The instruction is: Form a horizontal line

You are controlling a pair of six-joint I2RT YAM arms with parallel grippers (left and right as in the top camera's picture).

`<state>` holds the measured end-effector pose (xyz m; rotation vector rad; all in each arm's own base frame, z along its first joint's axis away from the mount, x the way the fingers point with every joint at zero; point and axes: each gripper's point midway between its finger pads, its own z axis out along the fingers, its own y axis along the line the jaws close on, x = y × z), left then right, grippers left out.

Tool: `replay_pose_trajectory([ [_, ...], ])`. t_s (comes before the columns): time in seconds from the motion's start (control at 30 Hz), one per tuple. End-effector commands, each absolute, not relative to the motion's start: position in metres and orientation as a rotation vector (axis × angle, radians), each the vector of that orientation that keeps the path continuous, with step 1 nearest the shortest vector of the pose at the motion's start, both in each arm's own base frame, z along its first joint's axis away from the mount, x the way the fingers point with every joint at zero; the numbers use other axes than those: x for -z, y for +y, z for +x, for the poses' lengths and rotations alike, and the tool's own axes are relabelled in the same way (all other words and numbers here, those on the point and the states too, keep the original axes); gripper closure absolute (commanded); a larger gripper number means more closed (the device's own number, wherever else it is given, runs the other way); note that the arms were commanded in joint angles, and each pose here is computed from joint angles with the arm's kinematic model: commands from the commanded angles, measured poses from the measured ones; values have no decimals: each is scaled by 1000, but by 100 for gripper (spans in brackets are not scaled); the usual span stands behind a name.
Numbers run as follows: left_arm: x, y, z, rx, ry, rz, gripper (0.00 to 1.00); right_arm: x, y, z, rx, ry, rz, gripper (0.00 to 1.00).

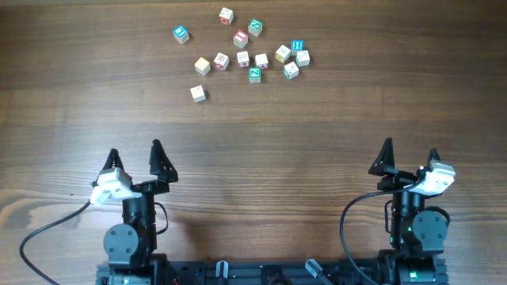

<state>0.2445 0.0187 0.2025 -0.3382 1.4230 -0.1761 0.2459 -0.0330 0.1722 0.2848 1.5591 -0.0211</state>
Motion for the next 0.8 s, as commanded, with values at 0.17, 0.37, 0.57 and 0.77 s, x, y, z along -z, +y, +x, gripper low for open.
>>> replay_pose_trajectory([
  [0.17,-282,22,221,171,1332,-330,0,-172,-37,246,46,1561,290,0],
  [0.37,-464,18,201,208,1157,-284,0,-172,-37,246,47,1561,289,0],
  [0.57,-568,7,284,147,1420,-214,0,-172,-37,246,47,1561,289,0],
  [0.77,-536,3,414,107,1780,-240,0,-172,-37,246,46,1561,290,0],
])
